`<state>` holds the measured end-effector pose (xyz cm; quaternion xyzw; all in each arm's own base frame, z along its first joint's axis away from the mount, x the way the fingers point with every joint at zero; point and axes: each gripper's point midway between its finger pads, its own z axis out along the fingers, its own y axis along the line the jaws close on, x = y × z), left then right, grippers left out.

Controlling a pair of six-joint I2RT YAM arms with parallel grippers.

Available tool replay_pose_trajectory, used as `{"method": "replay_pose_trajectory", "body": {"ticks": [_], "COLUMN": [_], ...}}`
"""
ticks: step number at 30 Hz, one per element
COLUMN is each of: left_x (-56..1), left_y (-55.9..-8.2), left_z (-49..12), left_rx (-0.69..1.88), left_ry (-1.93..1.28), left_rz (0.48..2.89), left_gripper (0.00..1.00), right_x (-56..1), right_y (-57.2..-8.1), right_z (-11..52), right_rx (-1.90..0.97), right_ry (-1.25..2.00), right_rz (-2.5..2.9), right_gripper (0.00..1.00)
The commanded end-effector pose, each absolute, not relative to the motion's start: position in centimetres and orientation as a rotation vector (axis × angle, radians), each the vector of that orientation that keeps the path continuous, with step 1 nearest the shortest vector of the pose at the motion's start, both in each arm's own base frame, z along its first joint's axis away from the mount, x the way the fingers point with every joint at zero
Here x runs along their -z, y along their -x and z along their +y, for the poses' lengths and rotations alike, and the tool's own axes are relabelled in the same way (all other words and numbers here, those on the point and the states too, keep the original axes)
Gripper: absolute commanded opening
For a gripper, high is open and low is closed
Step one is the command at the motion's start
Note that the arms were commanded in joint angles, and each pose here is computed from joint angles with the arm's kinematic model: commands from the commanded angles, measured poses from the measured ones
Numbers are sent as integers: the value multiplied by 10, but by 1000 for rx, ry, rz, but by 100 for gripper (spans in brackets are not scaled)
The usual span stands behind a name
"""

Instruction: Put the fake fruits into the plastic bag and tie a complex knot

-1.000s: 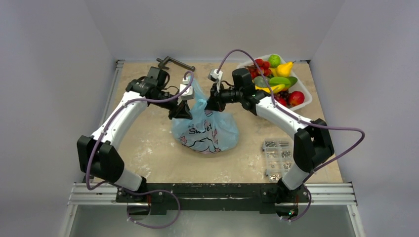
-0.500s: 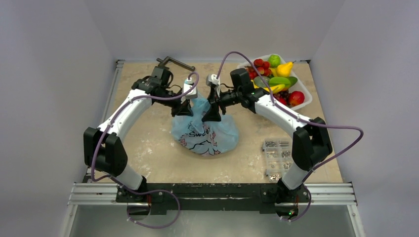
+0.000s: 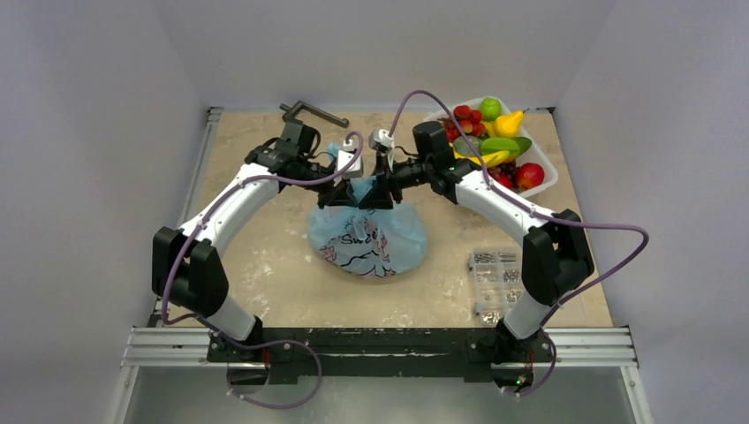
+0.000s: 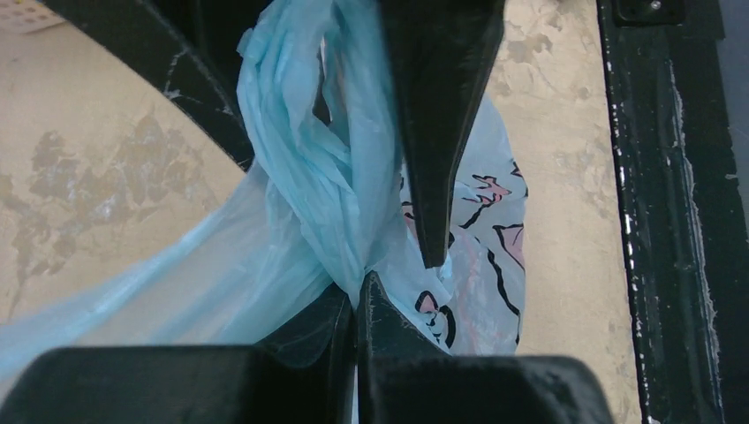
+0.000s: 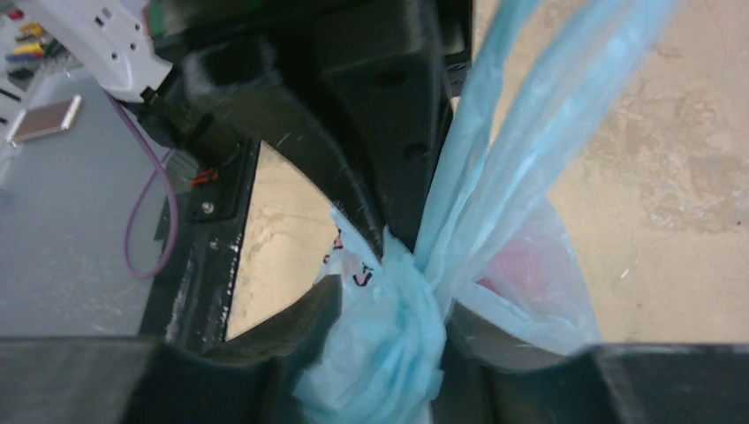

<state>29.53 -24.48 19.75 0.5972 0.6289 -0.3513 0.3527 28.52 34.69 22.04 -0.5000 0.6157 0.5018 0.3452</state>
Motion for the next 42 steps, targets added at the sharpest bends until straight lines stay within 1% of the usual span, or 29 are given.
{"method": "replay_pose_trajectory", "body": {"ticks": [1, 3, 4, 5, 7, 8, 11, 13, 15, 17, 21, 24, 27, 35, 38, 40, 42], "left_x": [-215, -216, -218, -224, -240, -252, -287, -304, -312, -316, -326, -331, -337, -318, -309, -304, -303], "left_y": [-289, -287, -285, -285, -281, -277, -279, -287, -296, -310, -334, -349, -352, -319, -315, -313, -313], "left_z": [-253, -249, -246, -240, -224, -214, -186, -170, -166, -167, -175, -181, -189, -202, -206, -206, -206], "left_rx": [918, 906, 907, 907, 925, 924, 893, 844, 805, 825, 882, 895, 923, 1060, 1071, 1070, 1071], "left_ry": [-1566, -1563, -1547, -1516, -1442, -1409, -1246, -1158, -1138, -1120, -1136, -1200, -1274, -1499, -1532, -1551, -1555], "left_rz": [1506, 1517, 1531, 1544, 1572, 1579, 1623, 1654, 1679, 1704, 1693, 1626, 1564, 1499, 1495, 1497, 1497], "left_gripper": [0, 0, 4, 12, 31, 39, 53, 58, 61, 66, 94, 95, 93, 81, 72, 64, 54], "right_x": [-236, -235, -234, -232, -231, -230, -230, -232, -232, -232, -229, -229, -229, -231, -233, -234, -233], "right_y": [-285, -288, -289, -290, -293, -293, -293, -294, -294, -295, -294, -292, -291, -287, -286, -287, -286], "right_z": [350, 348, 348, 347, 344, 344, 342, 342, 342, 342, 340, 339, 340, 343, 344, 344, 344], "right_rx": [-1313, -1287, -1272, -1254, -1219, -1212, -1182, -1168, -1157, -1143, -1103, -1075, -1051, -1022, -1015, -1011, -1008], "right_ry": [1291, 1280, 1277, 1278, 1279, 1284, 1312, 1327, 1344, 1360, 1408, 1447, 1471, 1534, 1545, 1545, 1547], "right_rz": [1540, 1547, 1551, 1556, 1554, 1551, 1531, 1511, 1489, 1470, 1444, 1419, 1394, 1343, 1327, 1325, 1325], "right_gripper": [27, 11, 5, 0, 0, 0, 0, 0, 0, 0, 0, 0, 0, 0, 0, 0, 0]}}
